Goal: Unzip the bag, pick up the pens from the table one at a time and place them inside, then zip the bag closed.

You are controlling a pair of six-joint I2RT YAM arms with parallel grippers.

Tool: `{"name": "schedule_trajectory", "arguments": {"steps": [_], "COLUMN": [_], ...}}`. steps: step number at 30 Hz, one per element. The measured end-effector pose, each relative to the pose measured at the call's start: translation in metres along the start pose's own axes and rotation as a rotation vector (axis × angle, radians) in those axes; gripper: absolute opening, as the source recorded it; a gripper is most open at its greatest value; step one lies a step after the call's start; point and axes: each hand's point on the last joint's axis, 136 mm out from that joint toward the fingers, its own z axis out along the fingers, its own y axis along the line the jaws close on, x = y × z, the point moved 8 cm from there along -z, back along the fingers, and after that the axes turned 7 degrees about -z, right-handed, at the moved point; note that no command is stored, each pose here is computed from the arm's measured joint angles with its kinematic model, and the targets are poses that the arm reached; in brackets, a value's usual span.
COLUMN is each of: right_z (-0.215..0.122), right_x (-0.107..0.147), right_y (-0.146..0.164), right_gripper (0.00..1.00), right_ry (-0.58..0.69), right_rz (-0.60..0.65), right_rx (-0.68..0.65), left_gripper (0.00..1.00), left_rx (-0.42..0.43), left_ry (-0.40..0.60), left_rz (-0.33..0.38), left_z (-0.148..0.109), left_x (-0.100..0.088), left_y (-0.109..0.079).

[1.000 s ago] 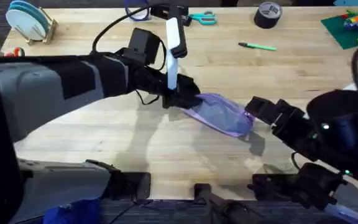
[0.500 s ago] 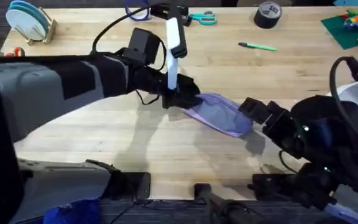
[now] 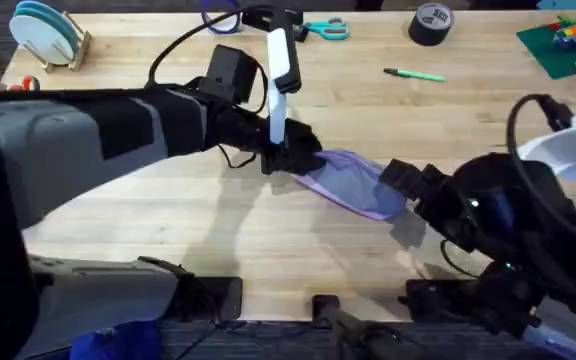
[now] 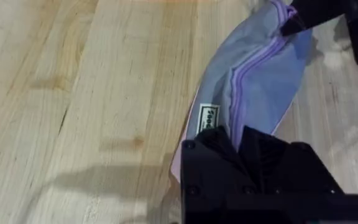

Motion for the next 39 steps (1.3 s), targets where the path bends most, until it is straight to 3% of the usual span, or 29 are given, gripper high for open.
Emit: {"name": "schedule_trajectory", "arguments": {"steps": [11,26,39], "right_z": [0.0101,0.0104,0.0107], "right_x": [0.0005,-0.0013,-0.0029], "right_y": [0.0076,0.0078,0.0086], "right_gripper": [0.762,0.634,0.283], "right_ry": [0.01,0.001,-0.003], "right_rz": [0.001,0.01,0.016], "right_rx": [0.015,0.014,0.007], "left_gripper": [0.044,0.043,0.044], "left_rx": [0.0,0.001,0.007], "left_ry": [0.0,-0.001,-0.003], "left_rz": [0.0,0.001,0.002], "left_z": [0.0001,0.0002,0.0007], "left_x": [0.0,-0.0001,-0.0006], "left_y": [0.0001,-0.0001,-0.0009]}}
